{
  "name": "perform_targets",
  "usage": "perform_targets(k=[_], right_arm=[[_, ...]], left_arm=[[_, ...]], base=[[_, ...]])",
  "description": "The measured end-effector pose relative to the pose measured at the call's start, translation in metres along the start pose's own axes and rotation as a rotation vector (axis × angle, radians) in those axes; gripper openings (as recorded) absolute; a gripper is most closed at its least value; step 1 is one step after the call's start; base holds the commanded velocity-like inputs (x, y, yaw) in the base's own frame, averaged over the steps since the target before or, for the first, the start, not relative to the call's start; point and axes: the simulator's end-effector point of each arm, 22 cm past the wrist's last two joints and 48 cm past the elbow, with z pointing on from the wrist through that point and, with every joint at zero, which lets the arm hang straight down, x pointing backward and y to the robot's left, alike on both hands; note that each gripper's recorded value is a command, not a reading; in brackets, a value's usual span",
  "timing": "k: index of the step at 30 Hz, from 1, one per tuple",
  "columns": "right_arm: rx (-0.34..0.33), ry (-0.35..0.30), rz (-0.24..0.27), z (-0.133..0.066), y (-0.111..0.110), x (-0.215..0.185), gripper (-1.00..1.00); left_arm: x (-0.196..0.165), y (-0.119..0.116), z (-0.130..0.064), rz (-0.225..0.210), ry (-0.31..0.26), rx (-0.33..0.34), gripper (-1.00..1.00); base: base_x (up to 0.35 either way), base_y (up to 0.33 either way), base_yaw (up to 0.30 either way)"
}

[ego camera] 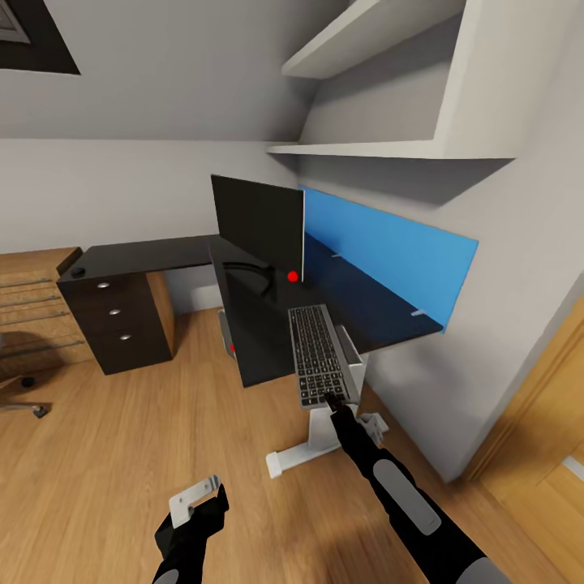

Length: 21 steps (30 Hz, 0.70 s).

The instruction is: In the bedroom, organize the workspace by keeping the computer under the desk, ensuring the monitor is on the desk, placing the keyboard on the desk next to the monitor, placing the mouse on the desk next to the keyboard, moving the folder from the swivel chair onto the desk next to the mouse, stacking the notebook on top of the folder with the pen on top of the notebook, and positioning the swivel chair next to the desk.

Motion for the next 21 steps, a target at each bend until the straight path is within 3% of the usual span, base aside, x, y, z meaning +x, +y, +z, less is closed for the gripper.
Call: perform_targets(k=[6, 21], right_arm=[[0.000, 0.000, 0.000, -0.0001, 0.0001, 0.0000, 1.00], [0.001, -0.002, 0.000, 0.0001, -0.0003, 0.0000, 1.00]], left_arm=[[-0.0001, 0.0002, 0.0000, -0.001, 0.000, 0.000, 1.00], [0.0001, 0.0003, 0.0002, -0.001, 0.001, -0.001, 1.00]], base=[[0.161, 0.000, 0.000], [0.013, 0.000, 0.000]])
